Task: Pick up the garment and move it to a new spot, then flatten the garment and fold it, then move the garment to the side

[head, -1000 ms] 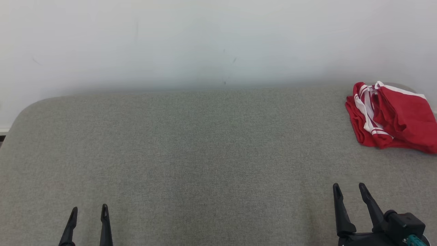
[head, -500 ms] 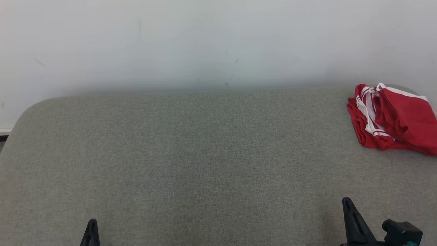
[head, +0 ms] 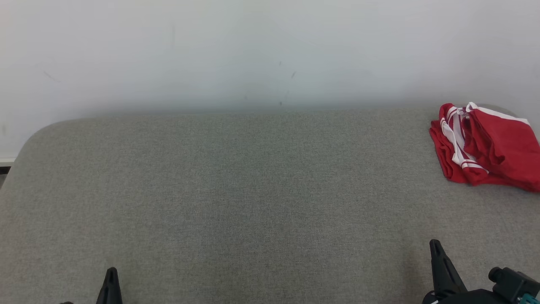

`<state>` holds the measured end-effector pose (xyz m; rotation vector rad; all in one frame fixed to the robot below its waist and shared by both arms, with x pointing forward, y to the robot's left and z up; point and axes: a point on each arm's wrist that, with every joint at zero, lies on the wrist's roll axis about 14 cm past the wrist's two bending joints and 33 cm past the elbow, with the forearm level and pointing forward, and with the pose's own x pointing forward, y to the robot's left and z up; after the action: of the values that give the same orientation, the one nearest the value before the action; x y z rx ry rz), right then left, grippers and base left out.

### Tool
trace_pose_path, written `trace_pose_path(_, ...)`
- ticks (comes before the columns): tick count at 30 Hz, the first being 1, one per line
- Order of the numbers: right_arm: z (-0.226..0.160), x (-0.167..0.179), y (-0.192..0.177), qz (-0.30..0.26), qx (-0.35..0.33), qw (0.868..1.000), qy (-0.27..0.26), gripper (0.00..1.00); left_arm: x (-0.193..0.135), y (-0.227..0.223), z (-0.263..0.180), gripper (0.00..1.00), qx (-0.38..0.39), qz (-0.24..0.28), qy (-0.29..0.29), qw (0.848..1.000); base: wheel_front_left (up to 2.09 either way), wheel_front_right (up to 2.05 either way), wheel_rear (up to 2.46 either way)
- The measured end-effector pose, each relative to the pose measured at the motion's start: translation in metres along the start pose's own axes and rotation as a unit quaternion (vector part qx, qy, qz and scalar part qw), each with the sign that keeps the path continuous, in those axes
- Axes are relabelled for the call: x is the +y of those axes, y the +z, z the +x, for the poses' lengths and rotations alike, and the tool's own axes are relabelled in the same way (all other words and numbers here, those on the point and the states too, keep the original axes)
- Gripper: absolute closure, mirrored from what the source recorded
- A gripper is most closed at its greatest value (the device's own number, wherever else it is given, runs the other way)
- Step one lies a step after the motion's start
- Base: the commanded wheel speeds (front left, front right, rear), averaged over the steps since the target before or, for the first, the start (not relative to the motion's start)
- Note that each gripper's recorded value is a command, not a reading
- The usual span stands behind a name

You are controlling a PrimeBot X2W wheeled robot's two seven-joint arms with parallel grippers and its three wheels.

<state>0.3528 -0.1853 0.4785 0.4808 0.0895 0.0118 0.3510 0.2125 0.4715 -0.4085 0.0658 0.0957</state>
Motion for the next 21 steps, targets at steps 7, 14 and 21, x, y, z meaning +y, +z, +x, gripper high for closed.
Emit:
trace_pose_path(7,0.0031,-0.0014,0.0028,0.056,-0.003,0.998,-0.004,1.00,-0.0009,0.0007,0.0037,1.00,0.006,-0.057,0.003,0.998,0.00,0.00,0.00)
trace_pose_path(14,0.0059,-0.0028,0.0053,0.107,-0.006,0.994,-0.008,1.00,-0.0021,0.0019,0.0073,1.00,0.009,-0.114,0.005,0.993,0.00,0.00,0.00)
trace_pose_path(21,0.0090,-0.0033,0.0078,0.153,-0.008,0.988,-0.008,1.00,-0.0024,0.0017,0.0097,1.00,0.014,-0.162,0.009,0.987,0.00,0.00,0.00)
